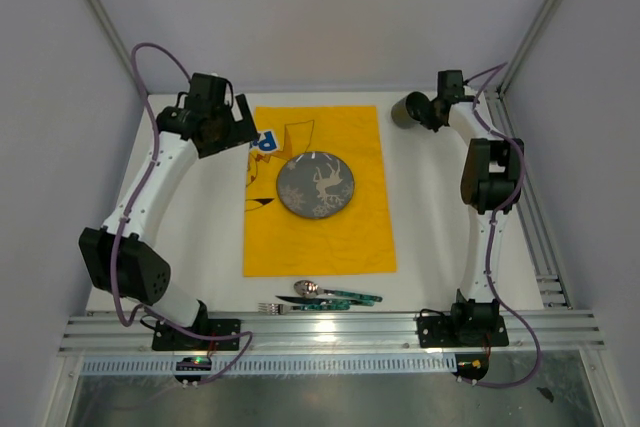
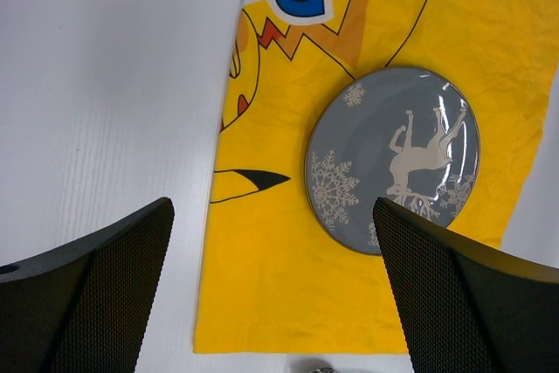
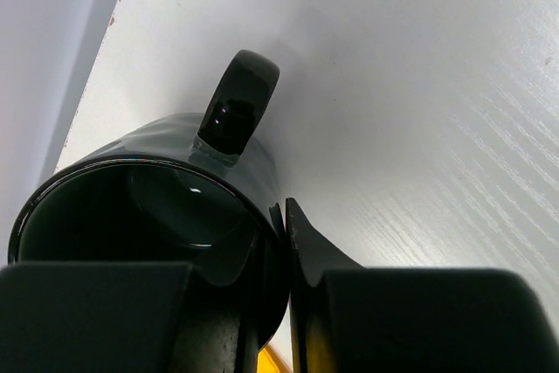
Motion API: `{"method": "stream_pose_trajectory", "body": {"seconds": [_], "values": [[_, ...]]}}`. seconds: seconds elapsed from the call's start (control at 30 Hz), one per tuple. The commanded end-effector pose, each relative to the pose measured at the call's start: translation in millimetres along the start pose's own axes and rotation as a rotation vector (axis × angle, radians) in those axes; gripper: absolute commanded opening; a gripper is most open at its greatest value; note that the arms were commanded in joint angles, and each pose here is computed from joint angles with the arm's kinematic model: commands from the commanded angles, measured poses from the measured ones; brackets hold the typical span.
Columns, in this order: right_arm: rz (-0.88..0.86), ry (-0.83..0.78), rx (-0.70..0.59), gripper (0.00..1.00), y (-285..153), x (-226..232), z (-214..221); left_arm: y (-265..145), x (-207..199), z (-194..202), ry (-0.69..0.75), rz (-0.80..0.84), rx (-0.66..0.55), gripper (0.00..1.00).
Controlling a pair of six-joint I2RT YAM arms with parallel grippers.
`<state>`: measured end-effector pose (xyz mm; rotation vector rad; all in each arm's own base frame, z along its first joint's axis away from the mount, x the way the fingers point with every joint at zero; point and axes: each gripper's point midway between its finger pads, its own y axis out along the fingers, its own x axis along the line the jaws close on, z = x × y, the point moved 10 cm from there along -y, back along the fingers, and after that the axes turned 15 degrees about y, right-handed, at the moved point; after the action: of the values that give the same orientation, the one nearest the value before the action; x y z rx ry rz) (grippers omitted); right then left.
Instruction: Set the dinner table for one person
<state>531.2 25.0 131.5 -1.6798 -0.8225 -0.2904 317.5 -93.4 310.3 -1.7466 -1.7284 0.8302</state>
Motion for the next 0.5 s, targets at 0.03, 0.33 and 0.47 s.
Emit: {"method": "stream_pose_trajectory", "body": {"seconds": [0.03, 0.33, 0.47], "values": [[-0.008, -0.076, -0.012, 0.03, -4, -2, -5, -5, 1, -1, -0.023, 0.019, -0.034, 0.99], [-0.028, -0.238, -0.039, 0.03, -40, 7, -17, 10, -3, 7, -0.049, 0.047, 0.0, 0.99], [-0.013, -0.335, -0.06, 0.03, -61, 4, -19, 17, -4, 10, -0.042, 0.05, 0.019, 0.99]]}}
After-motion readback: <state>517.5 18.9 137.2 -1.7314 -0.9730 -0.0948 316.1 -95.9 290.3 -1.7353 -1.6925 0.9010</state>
